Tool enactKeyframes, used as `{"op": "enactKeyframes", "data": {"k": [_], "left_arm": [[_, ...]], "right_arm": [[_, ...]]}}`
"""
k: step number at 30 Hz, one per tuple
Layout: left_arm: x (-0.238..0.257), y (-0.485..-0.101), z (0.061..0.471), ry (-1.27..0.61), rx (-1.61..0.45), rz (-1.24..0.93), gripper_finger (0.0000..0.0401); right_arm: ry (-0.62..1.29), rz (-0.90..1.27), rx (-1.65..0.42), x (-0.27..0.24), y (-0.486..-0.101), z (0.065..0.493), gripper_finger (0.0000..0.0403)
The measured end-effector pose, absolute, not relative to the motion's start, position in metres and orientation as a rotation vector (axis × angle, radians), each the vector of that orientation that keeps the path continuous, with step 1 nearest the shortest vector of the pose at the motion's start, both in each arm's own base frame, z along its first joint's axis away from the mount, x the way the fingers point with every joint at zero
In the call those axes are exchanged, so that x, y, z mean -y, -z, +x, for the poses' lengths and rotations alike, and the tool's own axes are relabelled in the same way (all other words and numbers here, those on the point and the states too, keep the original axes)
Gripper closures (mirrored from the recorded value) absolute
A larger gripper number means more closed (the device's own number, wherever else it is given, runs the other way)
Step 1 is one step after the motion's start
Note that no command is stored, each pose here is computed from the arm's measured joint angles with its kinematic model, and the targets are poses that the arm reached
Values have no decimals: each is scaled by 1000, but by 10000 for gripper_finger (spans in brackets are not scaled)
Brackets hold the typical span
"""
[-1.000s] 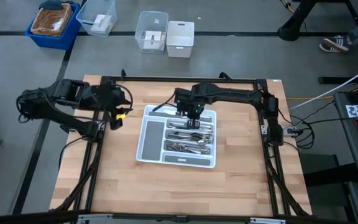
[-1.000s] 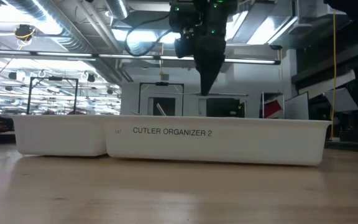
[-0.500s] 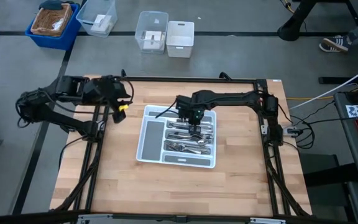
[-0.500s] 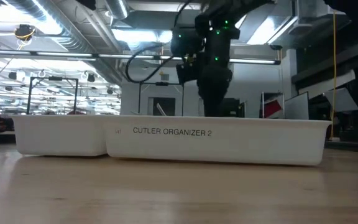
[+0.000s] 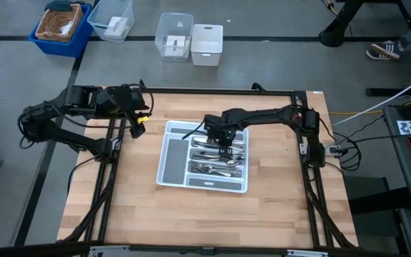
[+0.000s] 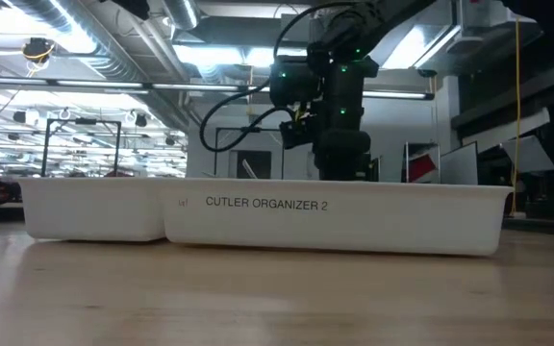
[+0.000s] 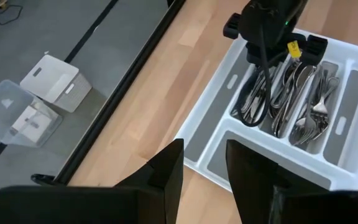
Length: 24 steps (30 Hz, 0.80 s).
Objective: Sort silverware
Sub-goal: Put the knife into the organizer tray, then return to Home Position
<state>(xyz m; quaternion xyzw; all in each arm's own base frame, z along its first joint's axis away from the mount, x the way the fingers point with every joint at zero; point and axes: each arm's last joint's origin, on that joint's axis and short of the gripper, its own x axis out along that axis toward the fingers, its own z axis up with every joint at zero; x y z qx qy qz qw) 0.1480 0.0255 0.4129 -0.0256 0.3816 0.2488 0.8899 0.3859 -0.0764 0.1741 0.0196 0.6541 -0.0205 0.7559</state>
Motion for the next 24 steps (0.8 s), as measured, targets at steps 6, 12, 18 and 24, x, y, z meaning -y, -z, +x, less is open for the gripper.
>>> {"op": "enactKeyframes", "data": {"k": [6,12,18,24], "left_arm": [[-26,-413,148,-515,-794,-48,290],[-26,-413,148,-515,-794,-49,290],[-25,-412,147,-504,-809,-23,290],[-25,-412,147,-506,-808,-26,290]], "right_arm": [[49,41,-1428,76,-174,386,353],[50,43,-1431,76,-174,386,295],[61,68,-1441,75,-174,385,256],[92,163,-1486,75,-192,384,251]]}}
